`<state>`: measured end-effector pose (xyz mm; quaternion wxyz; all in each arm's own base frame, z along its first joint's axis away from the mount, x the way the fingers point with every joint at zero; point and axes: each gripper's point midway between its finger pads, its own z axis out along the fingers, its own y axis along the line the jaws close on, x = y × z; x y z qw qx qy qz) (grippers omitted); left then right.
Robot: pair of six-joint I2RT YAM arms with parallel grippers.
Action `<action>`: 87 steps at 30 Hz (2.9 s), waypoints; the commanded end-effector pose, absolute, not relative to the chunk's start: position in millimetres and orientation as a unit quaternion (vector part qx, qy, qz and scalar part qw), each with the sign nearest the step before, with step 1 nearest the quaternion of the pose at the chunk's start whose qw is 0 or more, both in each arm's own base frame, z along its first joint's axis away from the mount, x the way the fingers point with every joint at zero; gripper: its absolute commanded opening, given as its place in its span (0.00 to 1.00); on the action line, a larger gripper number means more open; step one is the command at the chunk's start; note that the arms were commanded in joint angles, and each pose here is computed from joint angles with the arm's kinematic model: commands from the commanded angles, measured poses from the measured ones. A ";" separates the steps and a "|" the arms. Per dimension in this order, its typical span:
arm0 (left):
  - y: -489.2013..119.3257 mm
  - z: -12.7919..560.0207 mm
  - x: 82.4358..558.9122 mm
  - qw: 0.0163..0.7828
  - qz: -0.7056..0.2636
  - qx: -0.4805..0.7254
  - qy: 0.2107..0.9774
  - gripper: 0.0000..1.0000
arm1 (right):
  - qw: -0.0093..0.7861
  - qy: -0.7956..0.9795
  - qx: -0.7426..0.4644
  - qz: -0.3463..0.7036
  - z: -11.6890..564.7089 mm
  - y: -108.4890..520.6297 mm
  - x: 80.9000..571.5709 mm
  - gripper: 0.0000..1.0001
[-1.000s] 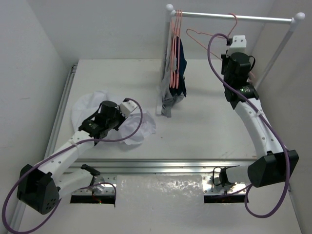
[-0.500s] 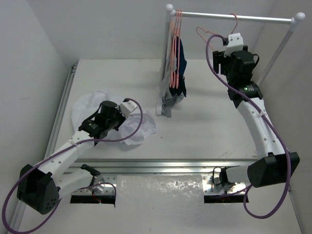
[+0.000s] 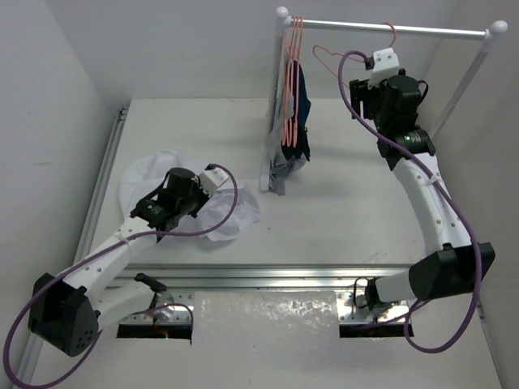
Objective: Place the shirt on the hanger
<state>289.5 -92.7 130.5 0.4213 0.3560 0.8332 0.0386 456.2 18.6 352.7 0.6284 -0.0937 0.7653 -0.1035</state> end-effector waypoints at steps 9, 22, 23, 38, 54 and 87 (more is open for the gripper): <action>-97.4 141.6 297.4 0.441 0.031 0.353 0.824 0.00 | 0.690 0.703 -0.098 -0.143 420.8 8.2 445.9 0.75; -93.7 139.3 291.6 0.439 0.037 0.360 0.822 0.00 | 0.644 0.749 -0.071 -0.135 373.8 -14.6 481.7 0.64; -93.7 138.8 291.6 0.438 0.036 0.360 0.823 0.00 | 0.645 0.749 -0.075 -0.132 372.6 -12.8 482.4 0.53; -96.3 142.4 294.5 0.441 0.033 0.359 0.822 0.00 | 0.686 0.715 -0.062 -0.122 406.5 -10.5 472.8 0.00; -102.8 154.7 300.7 0.455 0.022 0.355 0.816 0.00 | 0.708 0.703 -0.069 -0.014 404.2 20.6 393.0 0.00; -52.1 300.0 383.1 0.576 0.057 0.242 0.779 0.00 | 0.639 0.673 -0.318 0.191 378.8 190.7 291.7 0.00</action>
